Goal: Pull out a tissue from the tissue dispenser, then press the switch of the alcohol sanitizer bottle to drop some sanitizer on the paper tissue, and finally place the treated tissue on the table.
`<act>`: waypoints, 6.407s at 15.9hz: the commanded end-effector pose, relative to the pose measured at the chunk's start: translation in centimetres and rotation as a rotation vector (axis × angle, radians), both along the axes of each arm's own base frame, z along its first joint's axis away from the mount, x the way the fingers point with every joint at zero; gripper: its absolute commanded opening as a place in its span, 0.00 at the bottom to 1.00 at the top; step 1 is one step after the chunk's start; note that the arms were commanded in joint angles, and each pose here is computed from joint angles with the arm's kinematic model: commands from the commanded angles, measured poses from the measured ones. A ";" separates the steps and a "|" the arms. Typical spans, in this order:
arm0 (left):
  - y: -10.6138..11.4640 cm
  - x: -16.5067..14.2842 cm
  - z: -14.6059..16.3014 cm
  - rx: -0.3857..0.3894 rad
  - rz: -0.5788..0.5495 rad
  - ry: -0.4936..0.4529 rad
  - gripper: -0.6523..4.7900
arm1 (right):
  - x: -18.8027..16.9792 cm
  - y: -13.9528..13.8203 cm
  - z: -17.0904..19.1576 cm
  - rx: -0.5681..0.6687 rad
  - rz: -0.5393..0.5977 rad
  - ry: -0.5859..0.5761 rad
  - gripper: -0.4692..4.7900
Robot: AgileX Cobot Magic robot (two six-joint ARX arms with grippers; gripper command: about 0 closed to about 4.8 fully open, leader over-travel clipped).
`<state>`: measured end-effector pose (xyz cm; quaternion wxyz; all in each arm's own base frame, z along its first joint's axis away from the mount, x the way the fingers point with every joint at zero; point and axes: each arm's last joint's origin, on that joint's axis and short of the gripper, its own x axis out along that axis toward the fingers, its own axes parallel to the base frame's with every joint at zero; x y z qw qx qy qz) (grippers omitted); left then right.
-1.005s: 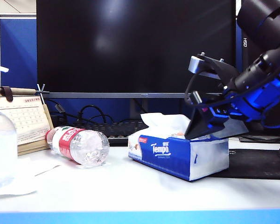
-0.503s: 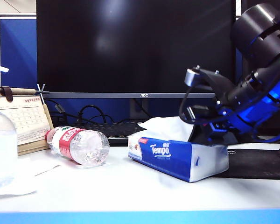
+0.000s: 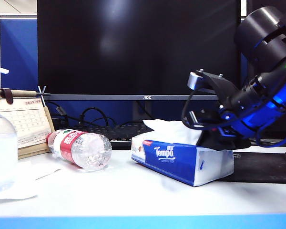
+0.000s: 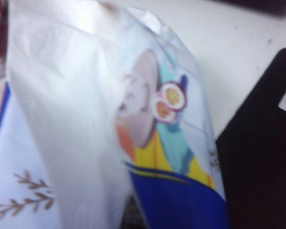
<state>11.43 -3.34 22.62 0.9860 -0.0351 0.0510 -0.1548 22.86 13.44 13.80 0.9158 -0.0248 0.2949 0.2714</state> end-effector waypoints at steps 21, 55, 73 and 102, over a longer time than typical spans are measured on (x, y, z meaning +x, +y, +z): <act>-0.1 0.0 1.2 -0.035 -0.022 -0.109 0.11 | 0.3 1.5 21.6 0.601 0.318 -0.137 0.08; -0.4 1.2 1.1 0.026 -0.026 -0.061 0.11 | -0.9 11.8 11.6 0.848 0.617 0.108 0.08; -0.1 0.2 0.8 0.001 -0.046 -0.011 0.11 | -1.7 15.0 8.6 1.001 0.712 0.112 0.08; -0.3 0.0 0.3 -0.001 -0.131 0.043 0.11 | 0.0 15.6 3.3 0.992 0.644 0.196 0.08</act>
